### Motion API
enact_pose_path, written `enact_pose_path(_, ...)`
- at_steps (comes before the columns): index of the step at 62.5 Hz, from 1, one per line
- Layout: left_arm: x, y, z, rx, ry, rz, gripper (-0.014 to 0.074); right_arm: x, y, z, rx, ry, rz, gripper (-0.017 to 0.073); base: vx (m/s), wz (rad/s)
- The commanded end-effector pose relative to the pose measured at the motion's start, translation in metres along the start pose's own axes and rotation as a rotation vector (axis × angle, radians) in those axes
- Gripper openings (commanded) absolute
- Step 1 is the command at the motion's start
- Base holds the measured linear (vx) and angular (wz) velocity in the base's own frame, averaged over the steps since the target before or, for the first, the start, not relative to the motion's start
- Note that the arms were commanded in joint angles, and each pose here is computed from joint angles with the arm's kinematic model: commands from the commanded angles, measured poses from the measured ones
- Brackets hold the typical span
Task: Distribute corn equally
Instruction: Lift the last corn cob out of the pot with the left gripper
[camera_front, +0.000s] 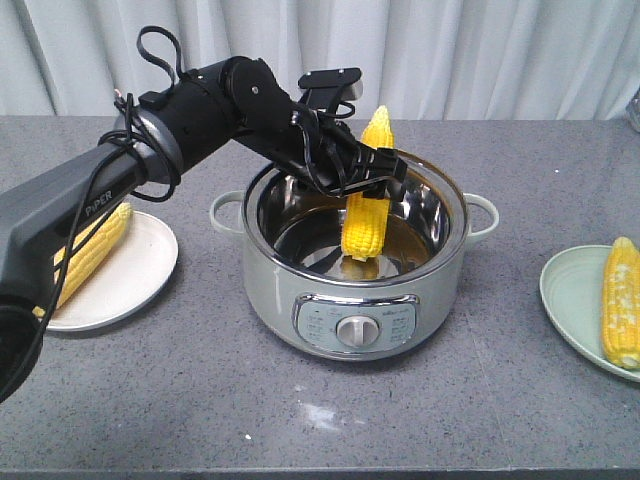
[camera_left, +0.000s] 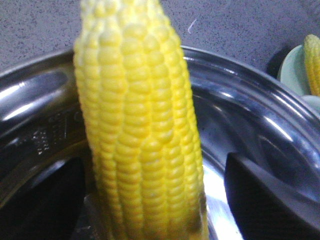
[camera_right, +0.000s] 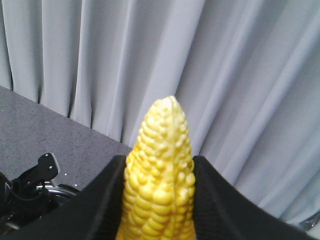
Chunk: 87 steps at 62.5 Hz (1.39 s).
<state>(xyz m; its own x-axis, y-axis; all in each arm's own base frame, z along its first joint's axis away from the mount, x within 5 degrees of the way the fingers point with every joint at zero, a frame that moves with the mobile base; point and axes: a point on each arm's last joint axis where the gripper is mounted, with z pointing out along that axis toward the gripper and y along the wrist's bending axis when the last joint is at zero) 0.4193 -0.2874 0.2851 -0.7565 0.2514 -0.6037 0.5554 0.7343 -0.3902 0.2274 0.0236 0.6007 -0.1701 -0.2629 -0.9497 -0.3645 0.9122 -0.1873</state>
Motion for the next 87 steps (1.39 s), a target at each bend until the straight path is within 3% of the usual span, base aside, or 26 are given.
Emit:
enact_pose_path(1, -0.02, -0.022, -0.032, 0.052, -0.134, 0.001, 0.0553, -0.012, 0.0, -0.017, 0.045, -0.105, -0.011, 0.0101, 0.0, 0.0)
enact_pose_path(13, -0.019, -0.023, -0.032, 0.053, -0.125, 0.001, 0.0461, -0.012, 0.0, -0.017, 0.047, -0.105, -0.011, 0.0101, 0.0, 0.0)
enact_pose_path(35, -0.016, -0.024, -0.034, 0.061, -0.085, 0.006, -0.001, -0.012, 0.0, -0.017, 0.046, -0.105, -0.011, 0.0101, 0.0, 0.0)
enact_pose_path(51, -0.036, -0.044, -0.078, 0.088, -0.158, 0.071, -0.0008, -0.012, 0.0, -0.017, 0.045, -0.103, -0.011, 0.0101, 0.0, 0.0)
enact_pose_path(65, -0.047, -0.077, -0.16, 0.073, -0.243, 0.198, -0.0008, -0.009, 0.002, -0.016, 0.025, -0.079, 0.045, 0.0101, 0.0, 0.0)
enact_pose_path(75, -0.037, -0.084, -0.206, -0.05, -0.206, 0.272, -0.0008, -0.004, 0.006, -0.011, -0.039, -0.023, 0.078, 0.0101, 0.0, 0.0)
enact_pose_path(82, -0.033, -0.087, -0.238, -0.13, -0.259, 0.242, -0.0008, -0.004, 0.012, -0.008, -0.118, -0.024, 0.113, 0.0101, 0.0, 0.0)
enact_pose_path(87, -0.029, -0.092, -0.26, -0.165, -0.302, 0.25, -0.0008, -0.005, 0.016, -0.005, -0.177, -0.032, 0.135, 0.0101, 0.0, 0.0)
